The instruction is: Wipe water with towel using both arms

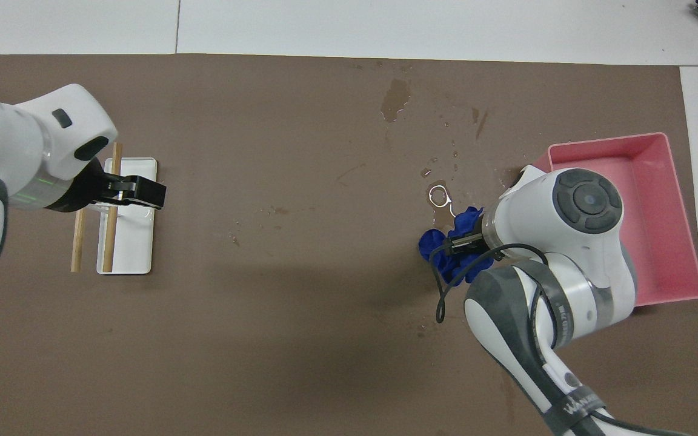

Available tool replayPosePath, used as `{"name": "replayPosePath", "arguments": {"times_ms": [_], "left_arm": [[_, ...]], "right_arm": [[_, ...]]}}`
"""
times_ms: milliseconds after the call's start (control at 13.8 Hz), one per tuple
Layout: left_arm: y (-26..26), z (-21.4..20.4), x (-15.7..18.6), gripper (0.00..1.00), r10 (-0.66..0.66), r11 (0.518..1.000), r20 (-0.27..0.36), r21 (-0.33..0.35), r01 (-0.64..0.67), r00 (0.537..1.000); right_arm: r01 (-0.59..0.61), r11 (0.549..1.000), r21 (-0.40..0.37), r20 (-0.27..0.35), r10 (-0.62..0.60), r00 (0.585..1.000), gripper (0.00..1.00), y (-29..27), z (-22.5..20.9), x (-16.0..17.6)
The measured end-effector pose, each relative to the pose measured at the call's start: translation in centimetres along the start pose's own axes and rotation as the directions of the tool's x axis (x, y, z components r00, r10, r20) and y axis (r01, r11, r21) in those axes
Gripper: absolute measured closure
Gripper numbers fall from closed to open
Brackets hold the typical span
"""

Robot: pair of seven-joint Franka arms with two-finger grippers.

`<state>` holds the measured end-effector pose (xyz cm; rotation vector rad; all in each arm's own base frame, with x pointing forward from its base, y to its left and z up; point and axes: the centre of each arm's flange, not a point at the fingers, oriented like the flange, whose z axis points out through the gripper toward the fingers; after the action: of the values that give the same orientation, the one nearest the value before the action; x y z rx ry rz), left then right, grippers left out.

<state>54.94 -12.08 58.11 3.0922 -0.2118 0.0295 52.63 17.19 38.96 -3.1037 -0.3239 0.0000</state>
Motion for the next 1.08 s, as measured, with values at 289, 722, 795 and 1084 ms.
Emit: {"name": "replayPosePath", "arguments": {"times_ms": [289, 722, 795, 1084], "left_arm": [[-2.6, -1.4, -0.4, 0.0, -0.018, 0.999, -0.02, 0.032, 0.018, 1.0], [-3.1, -2.1, -0.6, 0.0, -0.006, 0.999, -0.032, 0.034, 0.007, 0.999], [-3.5, -2.5, -0.6, 0.0, -0.004, 0.999, -0.035, 0.035, 0.005, 0.999], [-4.1, -4.1, -0.7, 0.0, -0.005, 0.999, -0.047, 0.037, 0.007, 0.999]], "right_arm": [[0.097, 0.992, -0.074, -0.112, -0.105, 0.988, 0.89, 0.5, 6.6, 2.7], [0.114, 0.991, -0.073, -0.21, -0.127, 0.969, 0.89, 3.9, 9.0, 9.1], [0.116, 0.991, -0.068, -0.226, -0.129, 0.966, 0.89, 3.6, 9.2, 10.7], [0.008, 1.0, -0.004, -0.281, -0.009, 0.96, 0.89, -0.7, 9.6, 14.6]]}}
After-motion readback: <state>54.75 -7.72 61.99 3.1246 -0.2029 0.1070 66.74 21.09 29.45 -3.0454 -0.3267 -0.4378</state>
